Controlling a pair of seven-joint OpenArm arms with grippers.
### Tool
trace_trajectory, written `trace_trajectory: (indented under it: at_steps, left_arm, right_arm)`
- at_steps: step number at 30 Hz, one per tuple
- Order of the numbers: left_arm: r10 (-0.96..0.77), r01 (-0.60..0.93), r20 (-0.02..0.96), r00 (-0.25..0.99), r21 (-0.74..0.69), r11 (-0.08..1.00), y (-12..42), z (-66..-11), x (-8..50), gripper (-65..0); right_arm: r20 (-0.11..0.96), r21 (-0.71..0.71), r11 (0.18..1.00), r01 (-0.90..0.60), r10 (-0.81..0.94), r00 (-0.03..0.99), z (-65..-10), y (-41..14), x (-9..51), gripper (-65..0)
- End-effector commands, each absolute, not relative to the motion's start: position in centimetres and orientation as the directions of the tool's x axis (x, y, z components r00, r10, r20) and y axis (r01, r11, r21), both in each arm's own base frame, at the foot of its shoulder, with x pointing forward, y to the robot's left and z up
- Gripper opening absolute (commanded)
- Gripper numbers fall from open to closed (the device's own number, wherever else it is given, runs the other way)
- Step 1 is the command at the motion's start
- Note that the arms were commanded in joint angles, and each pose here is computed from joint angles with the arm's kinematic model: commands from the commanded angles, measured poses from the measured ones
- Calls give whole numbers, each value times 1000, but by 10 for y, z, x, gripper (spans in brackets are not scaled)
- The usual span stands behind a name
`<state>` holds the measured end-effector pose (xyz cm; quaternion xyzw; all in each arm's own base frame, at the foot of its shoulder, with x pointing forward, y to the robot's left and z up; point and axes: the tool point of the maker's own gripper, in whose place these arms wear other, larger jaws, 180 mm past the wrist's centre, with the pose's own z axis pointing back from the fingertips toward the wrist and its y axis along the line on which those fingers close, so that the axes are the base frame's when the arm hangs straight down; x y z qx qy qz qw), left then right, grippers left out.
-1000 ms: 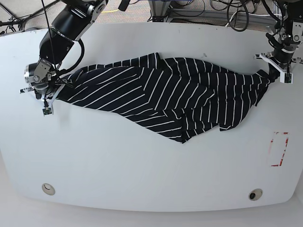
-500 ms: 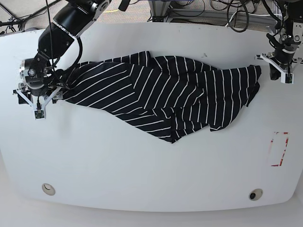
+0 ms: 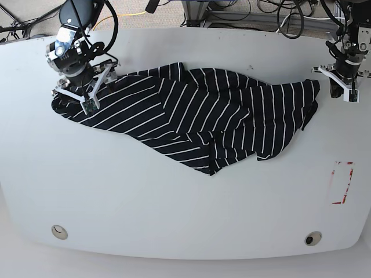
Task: Fold the T-shirt properly
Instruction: 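Lay the stretched shirt down and release with the right gripper, then grasp the shirt edge again with the right gripper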
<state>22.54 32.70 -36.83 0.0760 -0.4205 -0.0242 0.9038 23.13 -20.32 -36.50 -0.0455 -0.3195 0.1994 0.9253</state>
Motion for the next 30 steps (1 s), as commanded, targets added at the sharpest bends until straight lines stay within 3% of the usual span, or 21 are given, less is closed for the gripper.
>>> trace_trajectory:
  at_steps: [1,8,19,30]
  left_arm:
    - [-132,-17,781,611,179,984,331,-355,234,-650]
    - [-129,-17,782,610,176,984,330,-355,234,-650]
    - [-128,-19,780,612,176,984,330,-356,234,-650]
    - [-126,-18,782,610,173,985,329,-355,234,-650]
  right_arm:
    - [620,-204,897,-392,428,657,-357,-185,237,-168]
    - [636,-149,788,-598,539,552,-365,-117,227,-168]
    - [666,-103,657,-747,603,439,-364,-48,217,-168]
    - [661,-119,620,-776,632,404,-365,-36,216,-170]
